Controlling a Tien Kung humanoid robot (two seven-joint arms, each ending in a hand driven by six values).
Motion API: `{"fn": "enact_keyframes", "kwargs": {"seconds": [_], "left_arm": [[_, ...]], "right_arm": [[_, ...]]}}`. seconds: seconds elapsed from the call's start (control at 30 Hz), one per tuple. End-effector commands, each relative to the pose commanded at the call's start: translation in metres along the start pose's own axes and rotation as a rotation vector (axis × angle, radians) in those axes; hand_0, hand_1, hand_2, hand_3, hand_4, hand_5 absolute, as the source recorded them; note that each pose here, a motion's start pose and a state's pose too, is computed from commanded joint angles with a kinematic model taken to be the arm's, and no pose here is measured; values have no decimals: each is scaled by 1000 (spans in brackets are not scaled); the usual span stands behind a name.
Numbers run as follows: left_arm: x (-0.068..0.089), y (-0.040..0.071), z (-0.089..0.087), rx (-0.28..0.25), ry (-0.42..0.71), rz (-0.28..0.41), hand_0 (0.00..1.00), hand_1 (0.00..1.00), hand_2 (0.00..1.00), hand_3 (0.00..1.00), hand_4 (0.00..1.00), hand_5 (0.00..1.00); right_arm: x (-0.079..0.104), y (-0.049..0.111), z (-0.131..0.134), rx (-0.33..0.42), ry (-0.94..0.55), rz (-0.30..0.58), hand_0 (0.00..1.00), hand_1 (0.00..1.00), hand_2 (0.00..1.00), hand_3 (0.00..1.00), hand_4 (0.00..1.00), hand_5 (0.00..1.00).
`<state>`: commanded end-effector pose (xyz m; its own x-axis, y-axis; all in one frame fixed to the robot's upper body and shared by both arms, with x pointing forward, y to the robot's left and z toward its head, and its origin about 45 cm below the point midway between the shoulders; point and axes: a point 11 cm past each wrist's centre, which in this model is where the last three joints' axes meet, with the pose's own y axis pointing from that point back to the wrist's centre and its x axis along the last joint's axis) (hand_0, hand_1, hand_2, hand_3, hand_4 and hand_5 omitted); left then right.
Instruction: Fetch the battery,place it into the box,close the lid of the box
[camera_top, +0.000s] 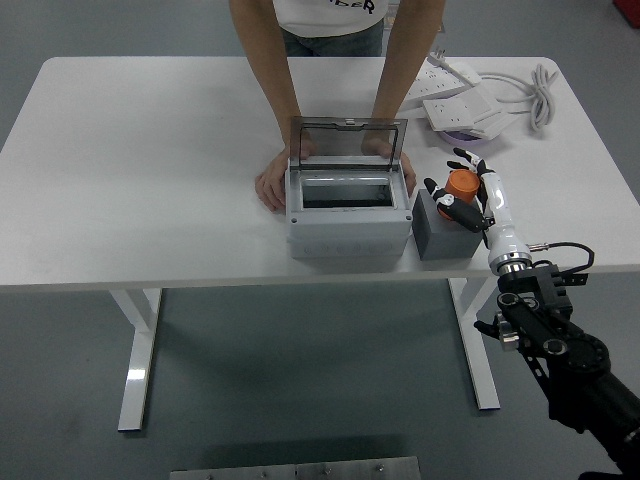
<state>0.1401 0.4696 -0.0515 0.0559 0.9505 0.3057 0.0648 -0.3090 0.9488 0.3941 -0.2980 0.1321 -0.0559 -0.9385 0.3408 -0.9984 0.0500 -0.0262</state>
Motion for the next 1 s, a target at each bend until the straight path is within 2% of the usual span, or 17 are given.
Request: {"fn": "enact_keyframes", "kwargs": {"seconds": [0.2, 0.23, 0.4, 0.43, 0.6, 0.63, 0.83, 0.87, 1.0], "left_arm": [[-1, 0, 1, 0, -6, 0, 841, 895, 820, 774, 837, 483], [-1, 0, 1, -1, -7, 0, 841, 895, 820, 771, 837, 482], [-2, 1, 3, -2, -12, -1, 841, 895, 820, 771, 837, 482], [-2, 1, 3, -2, -13, -1, 841, 896, 820, 767, 837, 482], [-2, 1, 3, 0, -16, -1, 841, 896, 820, 767, 837, 482], [-2, 1, 3, 0, -17, -1, 840, 896, 820, 767, 836, 482], [-2, 2, 5, -2, -20, -1, 840, 896, 820, 767, 836, 482], [-2, 2, 5, -3, -21, -1, 840, 895, 821, 767, 837, 483], [-2, 3, 6, -5, -23, 0, 840, 895, 821, 767, 837, 483]], "right_arm": [[-2, 0, -1, 1, 15, 1, 728, 797, 822, 855, 879, 348], [-2, -1, -1, 1, 17, 2, 667, 773, 803, 846, 824, 246], [0, -3, -3, 6, 18, 16, 667, 773, 803, 846, 824, 246], [0, -3, -4, 7, 17, 18, 597, 732, 783, 812, 739, 127], [2, -4, -5, 9, 6, 33, 597, 732, 783, 812, 739, 127], [2, -4, -4, 7, 4, 35, 436, 639, 698, 732, 703, 87], [3, -4, -2, -2, -5, 40, 436, 639, 698, 732, 703, 87], [3, -4, -2, -4, -6, 40, 379, 578, 648, 681, 656, 65], [1, -4, -2, -6, -6, 38, 379, 578, 648, 681, 656, 65]]}}
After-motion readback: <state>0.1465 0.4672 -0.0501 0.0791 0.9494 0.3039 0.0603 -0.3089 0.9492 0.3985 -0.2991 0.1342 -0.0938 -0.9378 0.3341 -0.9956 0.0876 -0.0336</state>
